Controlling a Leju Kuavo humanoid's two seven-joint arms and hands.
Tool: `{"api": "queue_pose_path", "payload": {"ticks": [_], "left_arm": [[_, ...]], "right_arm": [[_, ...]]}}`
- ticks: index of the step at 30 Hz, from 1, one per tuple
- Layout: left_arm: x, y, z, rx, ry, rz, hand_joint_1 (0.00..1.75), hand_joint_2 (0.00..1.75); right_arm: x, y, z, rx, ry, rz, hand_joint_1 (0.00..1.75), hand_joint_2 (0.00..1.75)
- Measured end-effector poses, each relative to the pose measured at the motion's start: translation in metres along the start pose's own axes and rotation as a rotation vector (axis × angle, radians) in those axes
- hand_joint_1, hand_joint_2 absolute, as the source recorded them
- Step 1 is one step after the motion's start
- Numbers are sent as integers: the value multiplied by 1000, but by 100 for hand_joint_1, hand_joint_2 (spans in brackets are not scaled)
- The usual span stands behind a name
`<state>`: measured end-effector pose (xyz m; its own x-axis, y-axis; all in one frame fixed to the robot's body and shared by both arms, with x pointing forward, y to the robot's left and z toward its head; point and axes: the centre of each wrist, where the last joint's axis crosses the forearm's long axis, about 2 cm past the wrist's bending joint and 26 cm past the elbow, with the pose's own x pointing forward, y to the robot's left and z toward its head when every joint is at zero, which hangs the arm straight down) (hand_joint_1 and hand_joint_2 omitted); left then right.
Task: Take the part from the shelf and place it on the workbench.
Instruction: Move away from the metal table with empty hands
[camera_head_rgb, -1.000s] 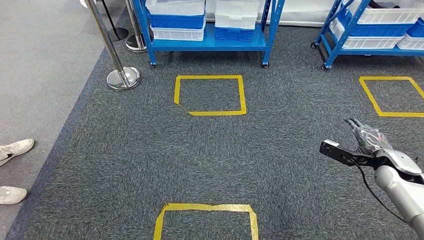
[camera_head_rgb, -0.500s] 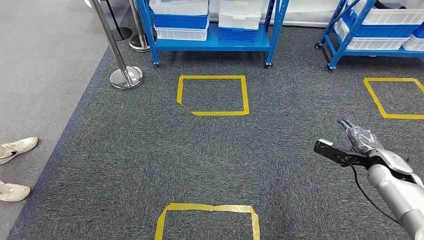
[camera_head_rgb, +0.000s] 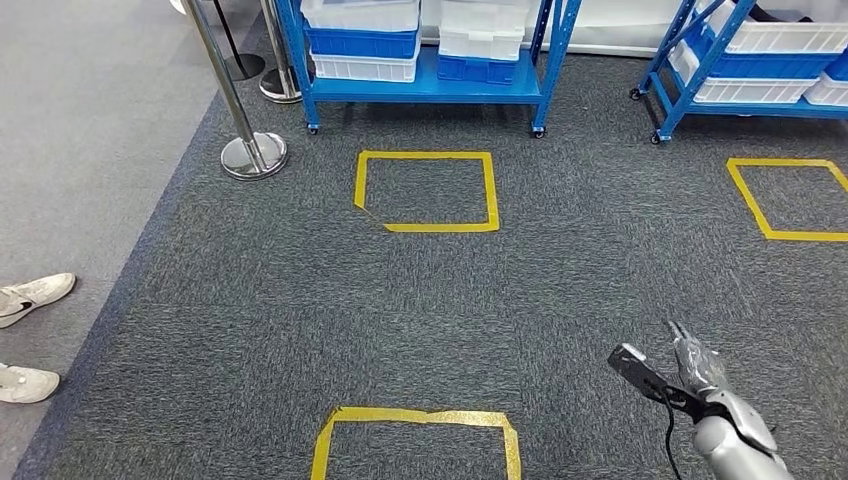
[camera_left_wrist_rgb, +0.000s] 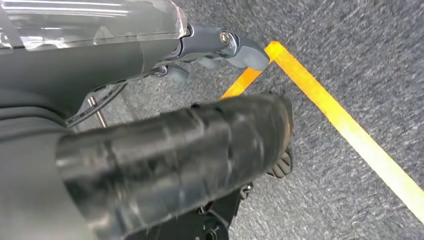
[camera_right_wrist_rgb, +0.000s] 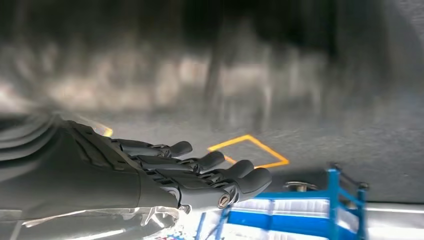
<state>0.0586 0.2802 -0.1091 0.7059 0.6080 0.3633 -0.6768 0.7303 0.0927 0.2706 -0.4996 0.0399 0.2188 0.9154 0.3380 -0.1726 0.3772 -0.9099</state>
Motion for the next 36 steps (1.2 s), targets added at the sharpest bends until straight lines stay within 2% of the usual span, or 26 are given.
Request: {"api": "queue_pose_path", "payload": {"ticks": [7,17,27,36], "left_arm": [[0,1,0,-6,-16,-6,0,0],[1,4,-1,-13,-23,-19,0,0],[1,3,-1,7,0,-30,0,0],[1,3,-1,2,-2,-37,0,0]], "right_arm": [[-6,54,35,59,77,13,0,0],[-1,81,50,105,126,-39,0,0],[-7,109,73,190,251,-105,0,0],[-3,127,87,225,312,-170,0,0]]}}
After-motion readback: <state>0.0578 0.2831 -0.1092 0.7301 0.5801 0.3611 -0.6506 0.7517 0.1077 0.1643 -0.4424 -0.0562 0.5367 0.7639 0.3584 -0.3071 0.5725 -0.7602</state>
